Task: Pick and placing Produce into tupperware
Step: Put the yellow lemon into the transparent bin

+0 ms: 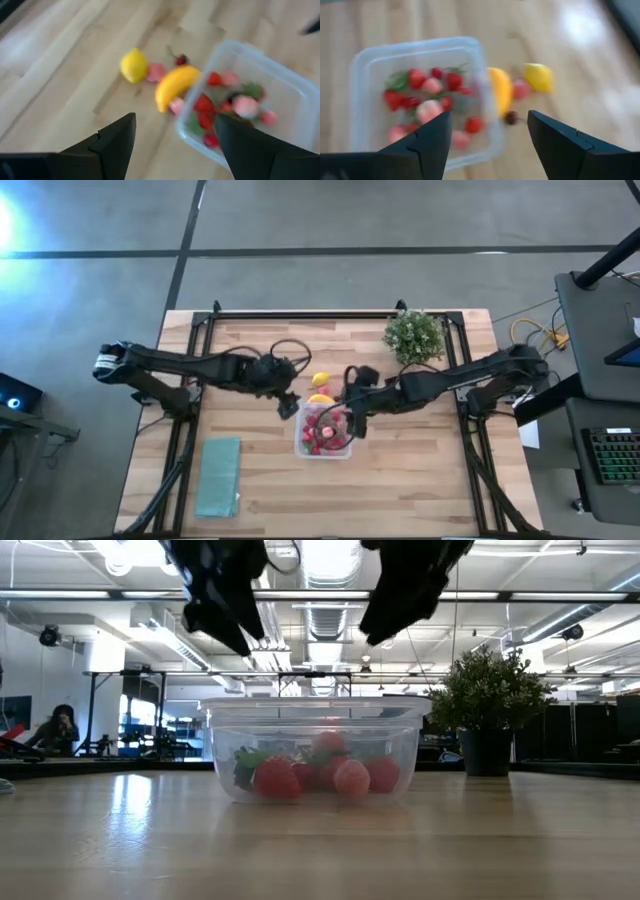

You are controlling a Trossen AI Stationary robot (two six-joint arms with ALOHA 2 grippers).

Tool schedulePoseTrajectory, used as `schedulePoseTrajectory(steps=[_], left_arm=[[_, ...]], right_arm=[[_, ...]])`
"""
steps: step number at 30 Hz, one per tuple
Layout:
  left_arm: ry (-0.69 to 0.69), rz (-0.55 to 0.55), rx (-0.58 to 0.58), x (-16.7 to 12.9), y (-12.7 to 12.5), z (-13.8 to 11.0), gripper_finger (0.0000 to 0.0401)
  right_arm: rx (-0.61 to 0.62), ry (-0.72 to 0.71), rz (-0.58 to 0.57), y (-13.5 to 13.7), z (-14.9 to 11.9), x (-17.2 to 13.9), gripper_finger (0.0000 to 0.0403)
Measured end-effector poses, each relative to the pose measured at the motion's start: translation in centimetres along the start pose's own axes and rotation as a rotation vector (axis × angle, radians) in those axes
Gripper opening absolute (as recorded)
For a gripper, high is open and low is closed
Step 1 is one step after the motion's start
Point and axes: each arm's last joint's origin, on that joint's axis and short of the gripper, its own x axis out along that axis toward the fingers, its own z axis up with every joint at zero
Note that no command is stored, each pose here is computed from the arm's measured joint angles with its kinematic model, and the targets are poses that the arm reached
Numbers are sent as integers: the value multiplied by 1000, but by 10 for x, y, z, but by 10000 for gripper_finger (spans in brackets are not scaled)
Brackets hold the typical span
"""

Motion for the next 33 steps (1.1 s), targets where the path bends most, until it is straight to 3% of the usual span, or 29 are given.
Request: schedulePoseTrajectory(steps=[3,6,14,25,33], left_arm=[[7,30,-36,17,18,11,257],[13,-11,-73,39,36,25,257],[161,-81,-298,91,78,49,257],[272,-62,-79,156,78,71,257],[378,-35,-63,172,79,68,257]], right_arm=[[66,-27,-85,-10,0,-19,254],[161,-65,-146,-21,-1,-39,253],[361,-120,-310,-45,-13,-77,258],[450,-147,-362,-49,-18,-80,260],[487,-115,-382,-47,-21,-74,260]])
